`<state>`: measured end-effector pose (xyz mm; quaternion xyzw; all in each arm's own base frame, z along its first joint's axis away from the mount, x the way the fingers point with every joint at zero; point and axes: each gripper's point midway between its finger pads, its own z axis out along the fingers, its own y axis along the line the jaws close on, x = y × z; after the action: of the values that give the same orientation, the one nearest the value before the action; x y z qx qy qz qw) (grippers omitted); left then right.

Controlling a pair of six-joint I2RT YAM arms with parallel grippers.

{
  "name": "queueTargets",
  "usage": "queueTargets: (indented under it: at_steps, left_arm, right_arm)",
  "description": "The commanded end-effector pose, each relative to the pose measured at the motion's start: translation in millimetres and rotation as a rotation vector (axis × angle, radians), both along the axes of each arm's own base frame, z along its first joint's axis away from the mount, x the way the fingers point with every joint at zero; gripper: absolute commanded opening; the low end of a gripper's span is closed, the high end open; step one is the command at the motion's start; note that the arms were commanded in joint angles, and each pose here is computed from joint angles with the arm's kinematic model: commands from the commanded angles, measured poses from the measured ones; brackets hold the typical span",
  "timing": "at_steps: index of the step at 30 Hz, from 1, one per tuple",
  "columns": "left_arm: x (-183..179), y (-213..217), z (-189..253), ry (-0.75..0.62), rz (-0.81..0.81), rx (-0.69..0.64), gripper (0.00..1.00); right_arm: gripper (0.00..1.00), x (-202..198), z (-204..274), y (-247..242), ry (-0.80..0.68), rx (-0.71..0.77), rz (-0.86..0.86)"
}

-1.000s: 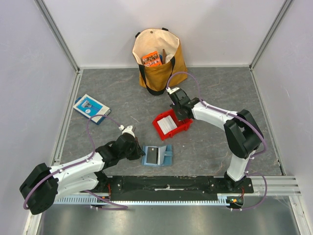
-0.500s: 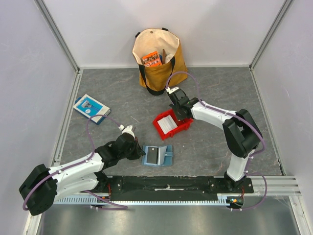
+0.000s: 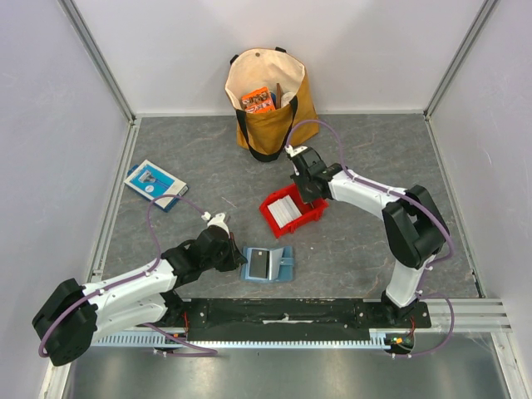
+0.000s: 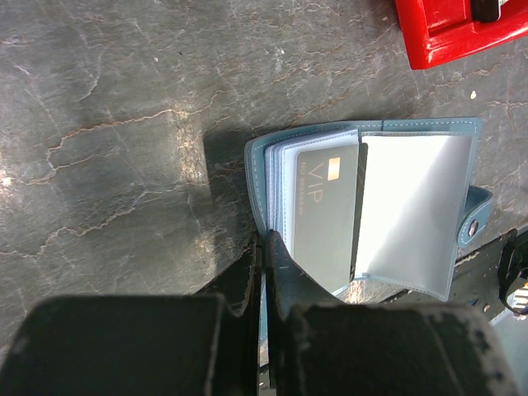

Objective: Put the credit cards into the card holder
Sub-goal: Pick up the credit card from the storage box.

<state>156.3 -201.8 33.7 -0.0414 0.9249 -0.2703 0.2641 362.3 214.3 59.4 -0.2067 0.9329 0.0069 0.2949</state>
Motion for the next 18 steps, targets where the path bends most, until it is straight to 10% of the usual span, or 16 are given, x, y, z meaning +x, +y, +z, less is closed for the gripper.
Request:
queueTargets:
  at_steps: [1, 18]
  left_arm:
    - [4, -1, 5, -0.040, -0.025, -0.001, 0.02]
    - [3, -2, 4, -0.034, -0.031, 0.002, 0.02]
  right_arm:
    - [0.00, 1, 21, 8, -0.005, 0.087, 0.012]
    - [0.11, -2, -7, 2, 0.042, 0.060, 0.000]
